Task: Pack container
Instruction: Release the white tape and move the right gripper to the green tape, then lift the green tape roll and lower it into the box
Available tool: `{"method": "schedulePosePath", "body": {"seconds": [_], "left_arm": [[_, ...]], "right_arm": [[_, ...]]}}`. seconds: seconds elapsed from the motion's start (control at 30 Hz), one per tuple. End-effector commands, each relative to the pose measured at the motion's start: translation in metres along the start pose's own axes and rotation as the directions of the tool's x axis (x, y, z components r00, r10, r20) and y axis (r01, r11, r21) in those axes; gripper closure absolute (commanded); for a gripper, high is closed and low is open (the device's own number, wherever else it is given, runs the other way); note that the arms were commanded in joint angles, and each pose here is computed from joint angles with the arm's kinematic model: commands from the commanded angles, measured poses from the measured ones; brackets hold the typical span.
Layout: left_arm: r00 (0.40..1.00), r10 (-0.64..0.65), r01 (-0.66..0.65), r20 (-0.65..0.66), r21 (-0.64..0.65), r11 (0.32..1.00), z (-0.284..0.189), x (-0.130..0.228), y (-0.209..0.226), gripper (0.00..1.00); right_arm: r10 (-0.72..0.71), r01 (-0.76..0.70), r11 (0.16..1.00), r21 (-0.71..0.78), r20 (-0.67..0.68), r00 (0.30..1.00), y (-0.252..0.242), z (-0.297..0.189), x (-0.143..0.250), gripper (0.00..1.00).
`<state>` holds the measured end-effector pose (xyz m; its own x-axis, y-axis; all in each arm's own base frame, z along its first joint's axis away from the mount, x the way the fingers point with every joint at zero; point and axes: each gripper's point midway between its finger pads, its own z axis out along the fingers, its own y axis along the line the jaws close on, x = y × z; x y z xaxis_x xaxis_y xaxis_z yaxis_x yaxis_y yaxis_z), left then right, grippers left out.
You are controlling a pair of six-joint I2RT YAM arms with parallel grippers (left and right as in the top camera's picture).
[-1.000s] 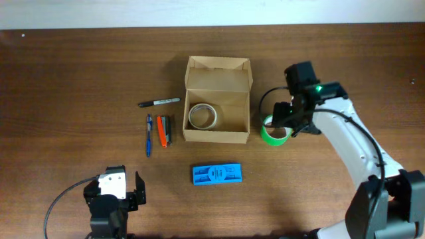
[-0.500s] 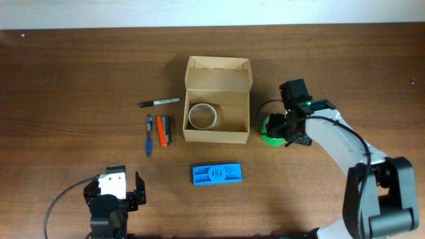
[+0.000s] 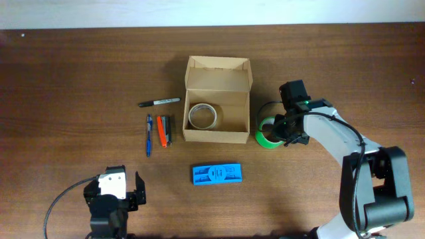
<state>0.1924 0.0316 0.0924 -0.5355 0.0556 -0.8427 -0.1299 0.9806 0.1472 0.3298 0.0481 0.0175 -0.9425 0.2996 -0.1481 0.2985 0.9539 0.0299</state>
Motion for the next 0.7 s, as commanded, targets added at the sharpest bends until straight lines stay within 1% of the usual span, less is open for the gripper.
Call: {"method": "schedulePosePath", "body": {"seconds": [0.0, 0.13, 0.2, 0.27, 0.33, 0.37, 0.43, 0.47, 0.53, 0.57, 0.6, 0.63, 0.67], "left_arm": [[1.000, -0.014, 0.014, 0.002, -0.016, 1.000, 0.001, 0.001, 0.003, 0.01], [1.000, -0.014, 0.014, 0.002, -0.016, 1.000, 0.001, 0.001, 0.003, 0.01], [1.000, -0.014, 0.014, 0.002, -0.016, 1.000, 0.001, 0.001, 0.003, 0.00], [1.000, -0.014, 0.014, 0.002, -0.016, 1.000, 0.001, 0.001, 0.003, 0.00], [1.000, -0.014, 0.014, 0.002, -0.016, 1.000, 0.001, 0.001, 0.003, 0.01], [1.000, -0.014, 0.014, 0.002, -0.016, 1.000, 0.001, 0.001, 0.003, 0.00], [1.000, -0.014, 0.014, 0.002, -0.016, 1.000, 0.001, 0.001, 0.003, 0.00], [1.000, -0.014, 0.014, 0.002, -0.016, 1.000, 0.001, 0.001, 0.003, 0.00], [1.000, -0.014, 0.014, 0.002, -0.016, 1.000, 0.001, 0.001, 0.003, 0.00], [1.000, -0.014, 0.014, 0.002, -0.016, 1.000, 0.001, 0.001, 0.003, 0.00], [1.000, -0.014, 0.014, 0.002, -0.016, 1.000, 0.001, 0.001, 0.003, 0.00], [1.000, -0.014, 0.014, 0.002, -0.016, 1.000, 0.001, 0.001, 0.003, 0.01], [1.000, -0.014, 0.014, 0.002, -0.016, 1.000, 0.001, 0.001, 0.003, 0.01]], "right_arm": [[-0.041, 0.043, 0.999, -0.020, 0.092, 0.995, 0.008, -0.026, -0.028, 0.96], [-0.146, 0.156, 0.987, -0.040, 0.188, 0.971, 0.019, -0.071, -0.051, 0.96], [-0.241, 0.260, 0.965, -0.042, 0.260, 0.935, 0.030, -0.101, -0.064, 0.96], [-0.366, 0.404, 0.914, -0.040, 0.353, 0.861, 0.050, -0.135, -0.076, 0.96], [-0.487, 0.560, 0.827, -0.043, 0.442, 0.753, 0.077, -0.168, -0.081, 0.97], [-0.539, 0.635, 0.772, -0.044, 0.485, 0.689, 0.092, -0.184, -0.081, 0.96], [-0.597, 0.726, 0.687, -0.040, 0.539, 0.594, 0.114, -0.204, -0.079, 0.97], [-0.620, 0.769, 0.639, -0.030, 0.571, 0.538, 0.126, -0.214, -0.077, 0.96], [-0.641, 0.812, 0.584, -0.009, 0.608, 0.468, 0.141, -0.225, -0.075, 0.96], [-0.651, 0.838, 0.546, 0.010, 0.634, 0.417, 0.151, -0.230, -0.074, 0.97], [-0.662, 0.860, 0.510, 0.014, 0.644, 0.382, 0.157, -0.231, -0.071, 0.96], [-0.668, 0.872, 0.489, 0.015, 0.649, 0.363, 0.160, -0.232, -0.069, 0.96], [-0.681, 0.896, 0.445, 0.007, 0.652, 0.333, 0.166, -0.230, -0.063, 0.97]]}}
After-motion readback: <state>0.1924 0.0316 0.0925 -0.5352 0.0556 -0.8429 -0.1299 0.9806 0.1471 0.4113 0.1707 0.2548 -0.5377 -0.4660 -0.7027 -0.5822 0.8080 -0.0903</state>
